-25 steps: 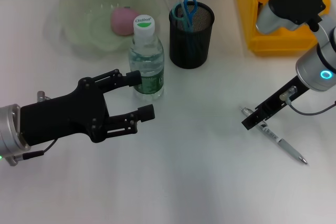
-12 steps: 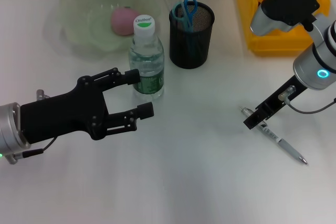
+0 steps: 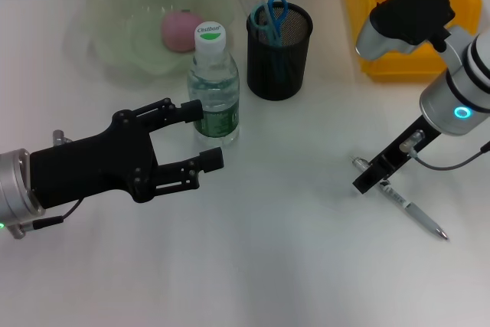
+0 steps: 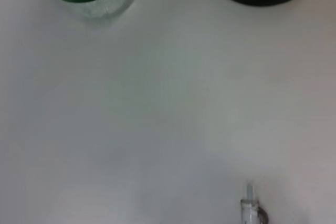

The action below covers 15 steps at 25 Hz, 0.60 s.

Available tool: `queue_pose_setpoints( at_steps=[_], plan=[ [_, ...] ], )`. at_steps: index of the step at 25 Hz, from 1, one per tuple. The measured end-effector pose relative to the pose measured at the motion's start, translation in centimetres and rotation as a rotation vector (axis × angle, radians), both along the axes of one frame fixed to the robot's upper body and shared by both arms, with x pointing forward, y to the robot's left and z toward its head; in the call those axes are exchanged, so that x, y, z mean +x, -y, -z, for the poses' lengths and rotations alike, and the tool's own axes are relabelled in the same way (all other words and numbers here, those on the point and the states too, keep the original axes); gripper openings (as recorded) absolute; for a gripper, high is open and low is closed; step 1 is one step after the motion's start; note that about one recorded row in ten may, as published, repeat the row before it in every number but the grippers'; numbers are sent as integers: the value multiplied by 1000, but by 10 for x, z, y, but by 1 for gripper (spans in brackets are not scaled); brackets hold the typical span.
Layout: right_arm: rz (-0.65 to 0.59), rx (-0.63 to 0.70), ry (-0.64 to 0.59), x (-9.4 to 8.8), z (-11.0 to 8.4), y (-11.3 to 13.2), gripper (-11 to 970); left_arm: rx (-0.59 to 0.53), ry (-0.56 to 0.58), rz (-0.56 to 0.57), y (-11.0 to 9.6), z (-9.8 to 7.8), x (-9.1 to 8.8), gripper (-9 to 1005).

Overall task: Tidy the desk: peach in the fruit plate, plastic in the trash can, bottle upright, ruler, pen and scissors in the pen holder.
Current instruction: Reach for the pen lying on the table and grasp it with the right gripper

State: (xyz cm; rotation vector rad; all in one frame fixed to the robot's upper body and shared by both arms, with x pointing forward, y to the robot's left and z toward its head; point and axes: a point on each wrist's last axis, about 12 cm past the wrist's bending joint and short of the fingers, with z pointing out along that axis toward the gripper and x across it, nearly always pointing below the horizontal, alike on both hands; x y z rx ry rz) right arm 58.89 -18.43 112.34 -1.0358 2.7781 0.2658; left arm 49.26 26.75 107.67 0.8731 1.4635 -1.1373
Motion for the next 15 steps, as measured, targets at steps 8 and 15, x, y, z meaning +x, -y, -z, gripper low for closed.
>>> queue_pose_setpoints(
  at_steps=[8,15],
  plan=[
    [-2,-1,0,1,0,-2,637,2,1,-2,0,0,0,802],
    [-16,-10,8,1,2,-4,587,3,2,-2,0,0,1,802]
  ],
)
